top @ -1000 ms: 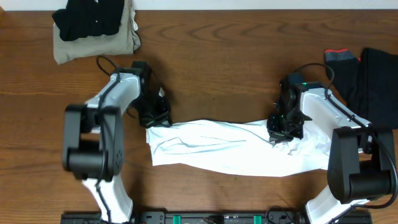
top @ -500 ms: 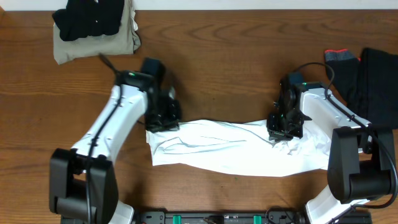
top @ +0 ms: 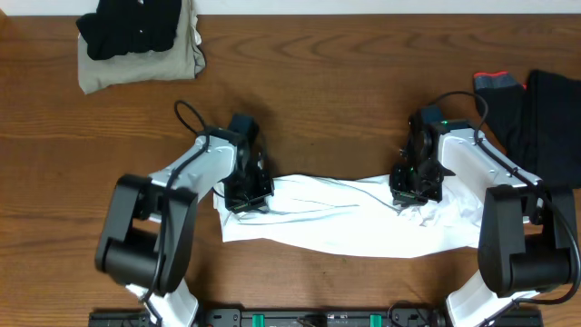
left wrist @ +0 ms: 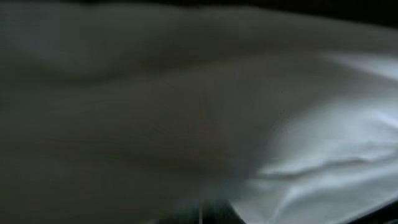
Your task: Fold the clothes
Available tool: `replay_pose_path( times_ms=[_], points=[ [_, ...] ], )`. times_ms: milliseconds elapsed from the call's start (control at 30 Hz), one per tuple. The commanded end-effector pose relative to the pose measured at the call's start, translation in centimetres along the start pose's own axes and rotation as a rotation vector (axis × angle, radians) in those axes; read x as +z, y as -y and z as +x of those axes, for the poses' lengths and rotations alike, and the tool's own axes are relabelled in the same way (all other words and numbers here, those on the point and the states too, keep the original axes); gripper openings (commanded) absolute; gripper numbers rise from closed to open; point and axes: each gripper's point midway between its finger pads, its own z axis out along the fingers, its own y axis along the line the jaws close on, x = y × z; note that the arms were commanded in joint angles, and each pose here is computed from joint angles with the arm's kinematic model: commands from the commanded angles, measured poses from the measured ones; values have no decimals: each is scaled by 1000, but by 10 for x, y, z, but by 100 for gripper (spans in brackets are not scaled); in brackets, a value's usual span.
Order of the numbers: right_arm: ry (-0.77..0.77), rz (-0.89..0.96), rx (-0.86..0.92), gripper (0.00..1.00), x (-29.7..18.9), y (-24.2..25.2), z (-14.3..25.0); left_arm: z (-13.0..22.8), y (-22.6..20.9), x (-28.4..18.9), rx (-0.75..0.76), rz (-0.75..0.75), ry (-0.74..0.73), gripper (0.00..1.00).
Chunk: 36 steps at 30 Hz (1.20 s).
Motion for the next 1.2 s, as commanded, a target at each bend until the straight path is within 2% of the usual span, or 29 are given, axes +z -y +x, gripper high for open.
replay_pose_path(
  times_ms=[0,333,633,933,1167],
  points=[
    [22,36,-1,15,-3,5,-2,-7,-17,8,-68,-18,-23,6],
    [52,71,2,17,-4,12,-9,-32,-80,14,-250,19,-70,6],
    [124,48,-18,20,-5,6,-26,-54,-147,-3,-452,55,4,6],
    [153,41,-45,20,-6,4,-34,-49,-231,-28,-756,131,65,6],
    [202,-5,-79,22,-21,-11,-49,-40,-256,-39,-912,258,79,6]
  ],
)
